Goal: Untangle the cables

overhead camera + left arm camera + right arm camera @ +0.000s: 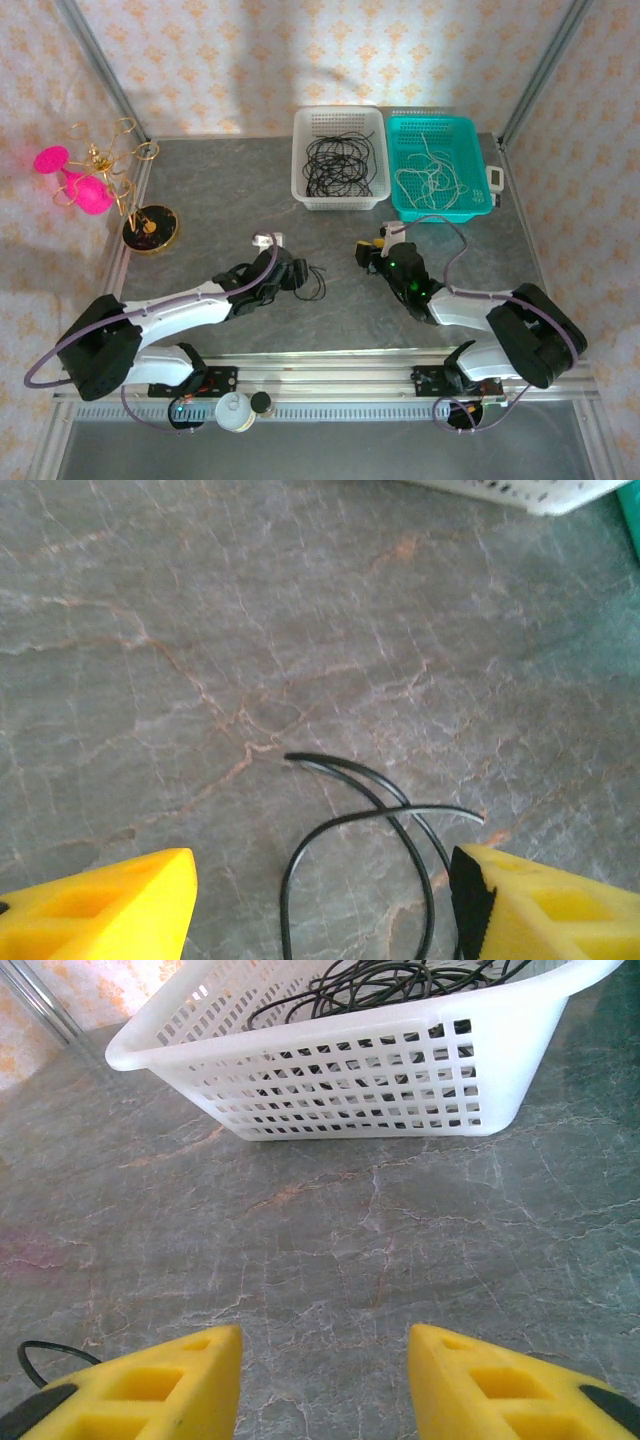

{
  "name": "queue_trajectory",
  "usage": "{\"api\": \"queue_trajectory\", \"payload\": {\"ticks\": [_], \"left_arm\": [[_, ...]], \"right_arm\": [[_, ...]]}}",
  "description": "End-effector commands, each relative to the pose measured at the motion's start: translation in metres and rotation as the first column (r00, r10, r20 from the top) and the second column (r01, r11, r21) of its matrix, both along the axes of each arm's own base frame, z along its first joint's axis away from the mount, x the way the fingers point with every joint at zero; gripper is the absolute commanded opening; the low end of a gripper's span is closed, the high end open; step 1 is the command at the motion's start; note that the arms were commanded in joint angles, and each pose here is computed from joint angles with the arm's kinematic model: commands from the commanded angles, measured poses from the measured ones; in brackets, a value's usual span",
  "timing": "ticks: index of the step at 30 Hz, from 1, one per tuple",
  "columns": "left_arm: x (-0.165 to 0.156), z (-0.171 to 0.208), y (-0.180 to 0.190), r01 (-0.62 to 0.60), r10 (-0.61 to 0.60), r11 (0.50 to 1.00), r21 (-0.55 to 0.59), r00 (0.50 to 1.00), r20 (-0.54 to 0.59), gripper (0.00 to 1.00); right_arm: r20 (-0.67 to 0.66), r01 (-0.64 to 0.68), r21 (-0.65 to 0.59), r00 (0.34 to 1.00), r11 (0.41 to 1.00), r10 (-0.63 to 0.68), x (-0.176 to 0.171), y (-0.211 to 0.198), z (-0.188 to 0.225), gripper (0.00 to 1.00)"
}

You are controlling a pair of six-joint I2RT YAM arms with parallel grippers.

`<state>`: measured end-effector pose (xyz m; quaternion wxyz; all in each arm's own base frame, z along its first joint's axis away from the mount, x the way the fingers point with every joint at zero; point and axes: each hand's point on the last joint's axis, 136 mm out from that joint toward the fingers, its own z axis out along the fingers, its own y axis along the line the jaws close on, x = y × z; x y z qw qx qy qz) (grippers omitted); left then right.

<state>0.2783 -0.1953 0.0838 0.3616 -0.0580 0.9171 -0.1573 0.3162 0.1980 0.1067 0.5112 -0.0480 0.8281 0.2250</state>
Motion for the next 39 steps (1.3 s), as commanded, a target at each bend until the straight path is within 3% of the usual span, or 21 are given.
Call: {"api": "queue_trajectory", "payload": {"ticks": [1, 7, 10, 15, 20, 26, 32, 39], "left_arm": [[-0.005, -0.009, -0.004, 0.017, -0.016, 1.0, 0.015, 0.999, -0.047, 0.68], [0.005, -0.004, -0.017, 0.058, -0.058, 0.998, 0.017, 0.998, -0.026, 0.68], [0.01, -0.001, -0.019, 0.071, -0.07, 0.997, 0.039, 0.997, -0.014, 0.67], [0.012, 0.008, -0.019, 0.081, -0.082, 0.996, 0.038, 0.997, 0.014, 0.67], [0.006, 0.011, -0.014, 0.083, -0.084, 0.996, 0.015, 0.996, 0.036, 0.67], [0.001, 0.014, -0.005, 0.072, -0.07, 0.997, -0.02, 0.995, 0.066, 0.68], [-0.002, 0.016, -0.003, 0.075, -0.072, 0.996, -0.04, 0.994, 0.081, 0.68], [-0.005, 0.017, 0.002, 0.064, -0.059, 0.997, -0.049, 0.994, 0.094, 0.68]], "right_arm": [[0.024, 0.012, -0.013, 1.0, 1.0, -0.012, 0.005, 0.001, 0.003, 0.48], [0.01, -0.002, -0.017, 1.0, 1.0, 0.002, 0.005, 0.004, 0.0, 0.48], [-0.001, -0.132, 0.001, 0.991, 0.991, 0.132, -0.005, 0.025, 0.002, 0.46], [0.02, -0.424, 0.073, 0.906, 0.903, 0.424, -0.043, 0.062, 0.003, 0.49], [-0.056, -0.612, -0.034, 0.791, 0.79, 0.609, -0.054, 0.086, -0.03, 0.49], [-0.035, -0.723, -0.109, 0.689, 0.682, 0.724, -0.059, 0.101, -0.042, 0.49], [-0.06, -0.769, -0.119, 0.637, 0.628, 0.768, -0.05, 0.114, -0.06, 0.47], [-0.077, -0.772, -0.118, 0.634, 0.624, 0.77, -0.035, 0.122, -0.071, 0.39]]}}
